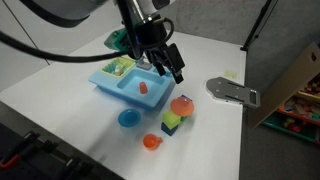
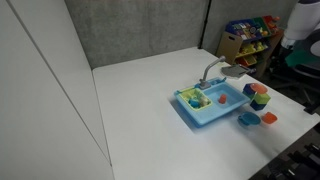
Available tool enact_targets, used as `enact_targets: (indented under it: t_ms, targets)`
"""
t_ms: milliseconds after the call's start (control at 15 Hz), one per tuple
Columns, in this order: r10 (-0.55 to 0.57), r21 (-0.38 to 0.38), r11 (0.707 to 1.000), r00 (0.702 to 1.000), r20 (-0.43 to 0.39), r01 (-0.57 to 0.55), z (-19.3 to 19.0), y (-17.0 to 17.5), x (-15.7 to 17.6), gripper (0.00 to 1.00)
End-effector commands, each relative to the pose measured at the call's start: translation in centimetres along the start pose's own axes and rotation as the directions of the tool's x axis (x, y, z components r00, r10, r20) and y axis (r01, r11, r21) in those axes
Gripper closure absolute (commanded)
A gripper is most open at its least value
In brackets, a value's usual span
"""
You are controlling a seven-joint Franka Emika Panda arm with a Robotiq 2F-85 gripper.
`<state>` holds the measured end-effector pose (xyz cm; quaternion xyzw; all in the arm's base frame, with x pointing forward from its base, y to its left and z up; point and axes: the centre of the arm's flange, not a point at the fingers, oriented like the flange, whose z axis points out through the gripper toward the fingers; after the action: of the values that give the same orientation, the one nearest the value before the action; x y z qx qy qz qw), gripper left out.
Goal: Put the orange plate on the sink
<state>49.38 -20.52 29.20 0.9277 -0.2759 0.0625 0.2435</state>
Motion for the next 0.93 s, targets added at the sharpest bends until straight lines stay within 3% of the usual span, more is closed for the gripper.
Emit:
enact_targets:
  t_ms: [0, 400, 867]
  targets:
    - [-0.001, -0.033, 0.999, 0.999, -0.042, 0.0, 1.4, -1.0, 0.7, 0.0]
    - [-0.011, -0.019, 1.0, 1.0, -0.009, 0.011, 1.3, -0.8, -0.2, 0.0]
    - [-0.035, -0.014, 0.999, 0.999, -0.02, 0.034, 3.7, -4.2, -1.6, 0.0]
